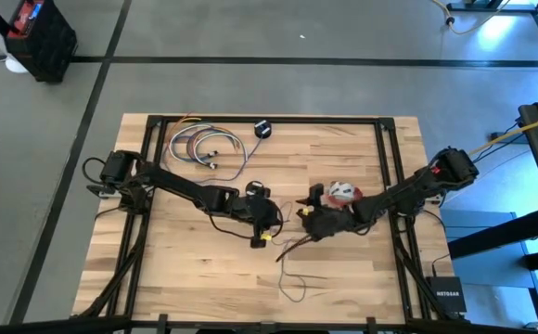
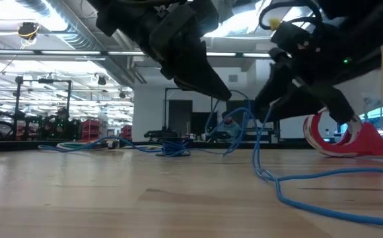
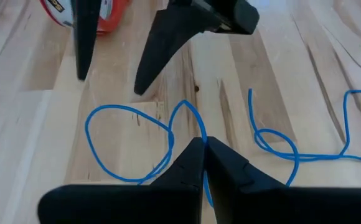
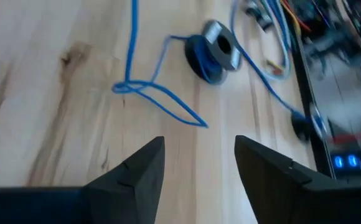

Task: Coil cords
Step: Coil the blue wire onto the spool

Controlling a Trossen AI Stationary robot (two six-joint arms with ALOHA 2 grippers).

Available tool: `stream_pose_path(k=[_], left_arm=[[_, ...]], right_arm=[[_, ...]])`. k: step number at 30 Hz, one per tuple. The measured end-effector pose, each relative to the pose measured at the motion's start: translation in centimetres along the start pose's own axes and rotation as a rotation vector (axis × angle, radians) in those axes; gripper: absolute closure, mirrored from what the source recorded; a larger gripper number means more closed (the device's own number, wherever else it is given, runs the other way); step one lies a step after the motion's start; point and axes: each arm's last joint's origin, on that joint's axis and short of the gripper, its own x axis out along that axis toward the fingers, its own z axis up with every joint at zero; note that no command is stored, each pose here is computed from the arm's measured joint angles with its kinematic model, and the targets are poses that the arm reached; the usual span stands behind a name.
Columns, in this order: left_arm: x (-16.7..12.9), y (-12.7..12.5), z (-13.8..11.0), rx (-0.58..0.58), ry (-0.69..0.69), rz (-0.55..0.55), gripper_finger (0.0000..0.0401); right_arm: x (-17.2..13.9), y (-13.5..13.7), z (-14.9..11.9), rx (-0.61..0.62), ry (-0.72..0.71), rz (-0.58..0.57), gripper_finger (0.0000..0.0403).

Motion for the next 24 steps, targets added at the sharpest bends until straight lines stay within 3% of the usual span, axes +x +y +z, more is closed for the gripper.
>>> stream_pose_path(k=[4, 12, 16, 21, 24], left_arm=[[0.0, 0.0, 0.0, 0.0, 0.001, 0.001, 0.0396], [0.0, 0.0, 0.0, -0.025, -0.004, 0.002, 0.0396], [0.0, 0.0, 0.0, -0.036, -0.003, 0.002, 0.0396], [0.0, 0.0, -0.1, -0.078, 0.005, 0.002, 0.0396], [-0.2, -0.1, -0.1, -0.161, 0.015, 0.02, 0.0396]], right_arm=[[0.7, -0.7, 0.0, -0.07, -0.041, 0.085, 0.0205], [1.9, -1.5, 0.1, -0.154, -0.096, 0.109, 0.0214], [2.4, -1.1, -0.2, -0.203, -0.072, 0.096, 0.0265], [2.5, -1.2, 0.1, -0.198, -0.082, 0.089, 0.0382], [2.4, -1.4, 0.2, -0.128, -0.064, 0.041, 0.0385]])
